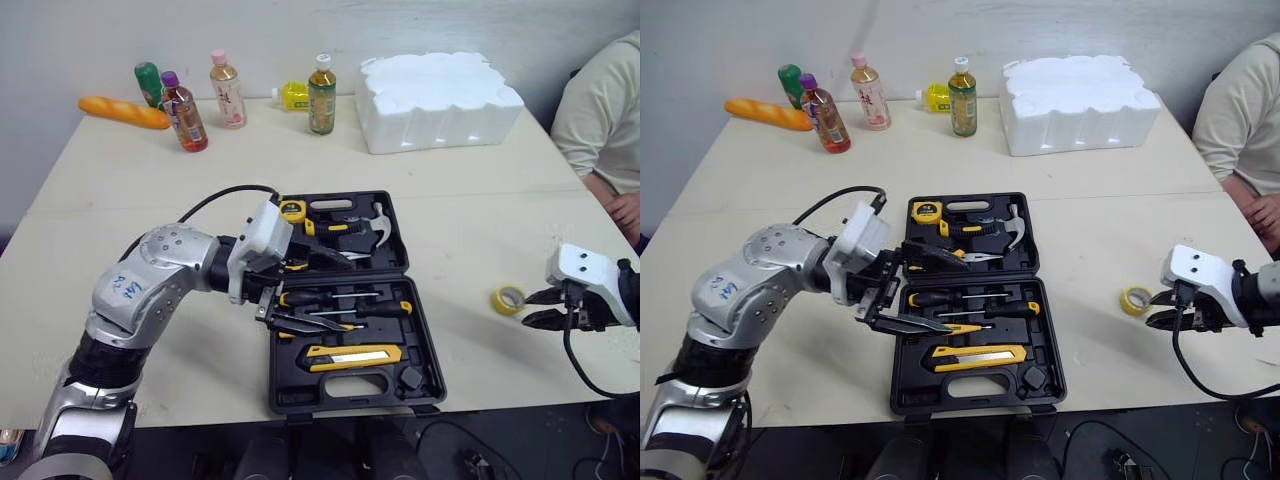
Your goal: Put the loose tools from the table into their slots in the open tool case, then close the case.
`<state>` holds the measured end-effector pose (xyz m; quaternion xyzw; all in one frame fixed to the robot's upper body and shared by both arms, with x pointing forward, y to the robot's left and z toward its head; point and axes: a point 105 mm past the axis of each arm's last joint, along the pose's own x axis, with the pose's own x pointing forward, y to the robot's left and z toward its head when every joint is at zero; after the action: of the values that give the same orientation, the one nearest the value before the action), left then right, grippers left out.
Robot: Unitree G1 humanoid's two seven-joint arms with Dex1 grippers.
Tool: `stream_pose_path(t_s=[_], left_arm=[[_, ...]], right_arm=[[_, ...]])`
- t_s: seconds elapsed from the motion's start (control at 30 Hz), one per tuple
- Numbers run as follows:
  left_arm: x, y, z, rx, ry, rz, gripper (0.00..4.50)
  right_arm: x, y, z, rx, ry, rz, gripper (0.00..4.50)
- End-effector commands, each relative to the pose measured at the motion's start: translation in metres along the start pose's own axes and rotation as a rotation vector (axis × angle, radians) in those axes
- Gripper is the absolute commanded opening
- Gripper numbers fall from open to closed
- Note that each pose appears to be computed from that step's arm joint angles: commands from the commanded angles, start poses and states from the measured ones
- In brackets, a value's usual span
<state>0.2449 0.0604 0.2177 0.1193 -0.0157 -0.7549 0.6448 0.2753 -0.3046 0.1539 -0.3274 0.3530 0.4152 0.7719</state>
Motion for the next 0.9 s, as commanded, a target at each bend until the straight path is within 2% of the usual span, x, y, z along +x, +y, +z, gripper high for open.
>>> stream_pose_path(t_s=[0.03, 0.4, 0.43, 0.47, 0.5, 0.57, 0.7, 0.8, 0.9], left_arm=[[0.002, 0.003, 0.006, 0.064, -0.005, 0.015, 4.50], [0.009, 0.000, 0.006, 0.122, 0.012, -0.007, 4.50], [0.009, -0.001, 0.005, 0.121, 0.017, -0.008, 4.50], [0.008, -0.001, 0.003, 0.121, 0.025, -0.008, 4.50], [0.007, -0.002, 0.002, 0.121, 0.030, -0.008, 4.50], [0.004, -0.005, -0.004, 0.124, 0.056, -0.018, 4.50], [-0.002, -0.019, -0.016, 0.085, 0.091, -0.068, 4.50], [-0.003, -0.031, -0.027, 0.077, 0.133, -0.115, 4.50], [-0.004, -0.037, -0.033, 0.071, 0.151, -0.135, 4.50]], right_arm=[[0.003, -0.004, 0.005, -0.028, 0.004, -0.016, 2.19], [0.033, -0.013, 0.002, -0.018, 0.022, -0.026, 2.19], [0.032, -0.014, 0.004, -0.024, 0.018, -0.031, 1.65], [0.029, -0.015, 0.007, -0.036, 0.008, -0.032, 1.48], [0.027, -0.014, 0.010, -0.044, 0.001, -0.032, 0.91], [0.020, -0.009, 0.022, -0.072, -0.032, -0.016, 0.04], [0.014, 0.041, 0.067, -0.150, -0.170, 0.184, 0.04], [0.024, 0.081, 0.096, -0.217, -0.277, 0.293, 0.04], [0.032, 0.111, 0.112, -0.234, -0.342, 0.359, 0.04]])
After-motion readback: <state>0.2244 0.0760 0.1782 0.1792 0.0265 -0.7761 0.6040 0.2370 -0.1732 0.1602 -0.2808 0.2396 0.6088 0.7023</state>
